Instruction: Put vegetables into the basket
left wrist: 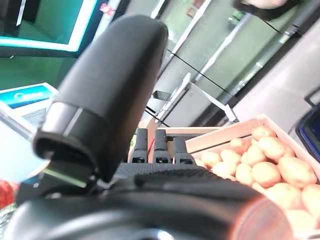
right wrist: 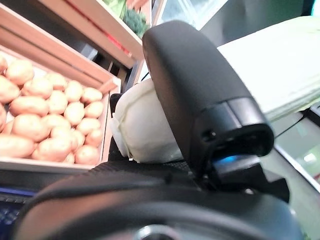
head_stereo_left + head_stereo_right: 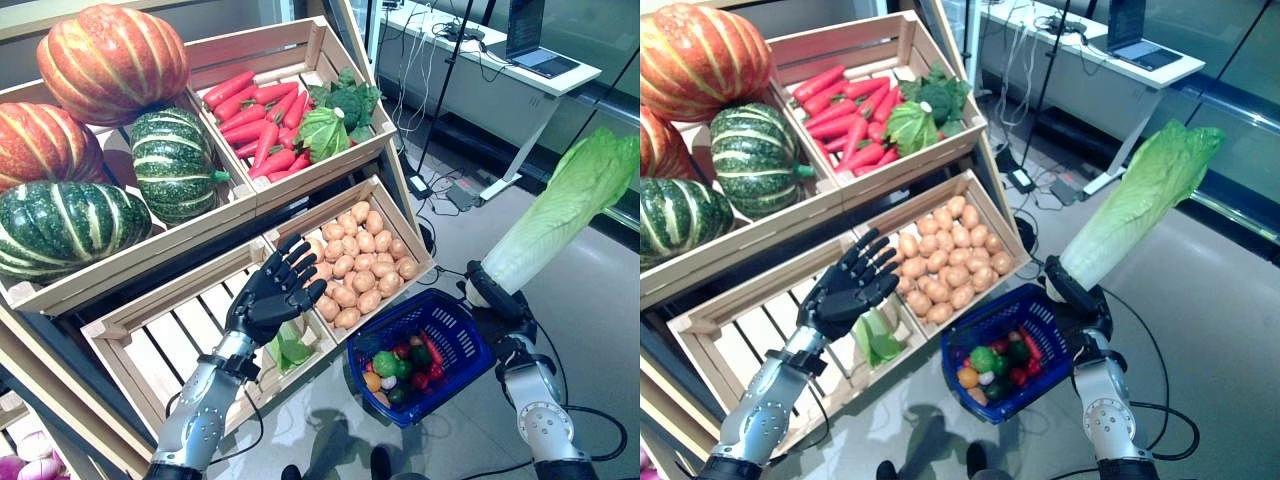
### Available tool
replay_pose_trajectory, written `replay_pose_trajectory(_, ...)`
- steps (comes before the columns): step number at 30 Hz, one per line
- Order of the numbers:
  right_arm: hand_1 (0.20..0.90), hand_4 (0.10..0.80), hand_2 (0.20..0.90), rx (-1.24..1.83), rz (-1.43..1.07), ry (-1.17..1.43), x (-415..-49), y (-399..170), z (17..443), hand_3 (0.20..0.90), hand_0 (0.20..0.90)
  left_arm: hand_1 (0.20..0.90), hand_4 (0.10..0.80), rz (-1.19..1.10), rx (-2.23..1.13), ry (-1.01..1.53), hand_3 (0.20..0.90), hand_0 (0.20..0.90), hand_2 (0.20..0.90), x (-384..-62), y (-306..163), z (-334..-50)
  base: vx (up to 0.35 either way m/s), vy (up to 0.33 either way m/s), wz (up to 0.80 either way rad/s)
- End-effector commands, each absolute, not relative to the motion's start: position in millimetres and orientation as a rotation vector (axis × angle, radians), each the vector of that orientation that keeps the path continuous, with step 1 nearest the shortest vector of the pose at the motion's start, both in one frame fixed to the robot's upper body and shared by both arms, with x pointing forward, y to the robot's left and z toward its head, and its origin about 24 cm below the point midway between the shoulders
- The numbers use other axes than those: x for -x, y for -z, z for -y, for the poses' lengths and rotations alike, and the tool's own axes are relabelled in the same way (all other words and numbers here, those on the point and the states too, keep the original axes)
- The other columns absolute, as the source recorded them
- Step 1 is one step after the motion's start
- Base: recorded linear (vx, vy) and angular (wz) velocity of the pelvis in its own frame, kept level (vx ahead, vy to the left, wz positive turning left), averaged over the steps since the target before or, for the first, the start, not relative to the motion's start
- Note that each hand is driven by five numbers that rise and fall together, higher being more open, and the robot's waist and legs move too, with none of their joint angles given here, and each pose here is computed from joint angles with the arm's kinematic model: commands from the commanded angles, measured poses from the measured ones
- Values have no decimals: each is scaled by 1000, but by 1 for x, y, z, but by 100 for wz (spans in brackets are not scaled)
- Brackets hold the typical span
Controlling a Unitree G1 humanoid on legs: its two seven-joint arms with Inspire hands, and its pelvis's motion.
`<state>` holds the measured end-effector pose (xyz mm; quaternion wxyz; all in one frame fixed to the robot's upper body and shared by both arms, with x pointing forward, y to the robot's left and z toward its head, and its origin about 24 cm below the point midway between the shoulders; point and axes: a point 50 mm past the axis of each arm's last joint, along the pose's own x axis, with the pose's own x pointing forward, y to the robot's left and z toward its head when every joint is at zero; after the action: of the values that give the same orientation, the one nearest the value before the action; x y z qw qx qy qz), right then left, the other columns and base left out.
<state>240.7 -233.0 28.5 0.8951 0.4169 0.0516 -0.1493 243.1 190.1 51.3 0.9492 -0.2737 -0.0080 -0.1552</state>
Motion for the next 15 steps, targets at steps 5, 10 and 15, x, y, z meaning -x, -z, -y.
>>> replay_pose_trajectory(5,300,400,300,-992,60,393,-245,-34,225,300,300,900,800,306,562,455,900,900,900,-259,-111,-175,14,-8,1)
replay_pose_trajectory(10,300,400,300,-992,9,423,-251,-14,220,300,300,900,800,403,558,482,900,900,900,-261,-126,-171,-156,-9,12)
replay_pose_trajectory(15,300,400,300,-983,27,421,-268,-14,226,300,300,900,800,531,549,537,900,900,900,-269,-152,-165,-234,-37,14)
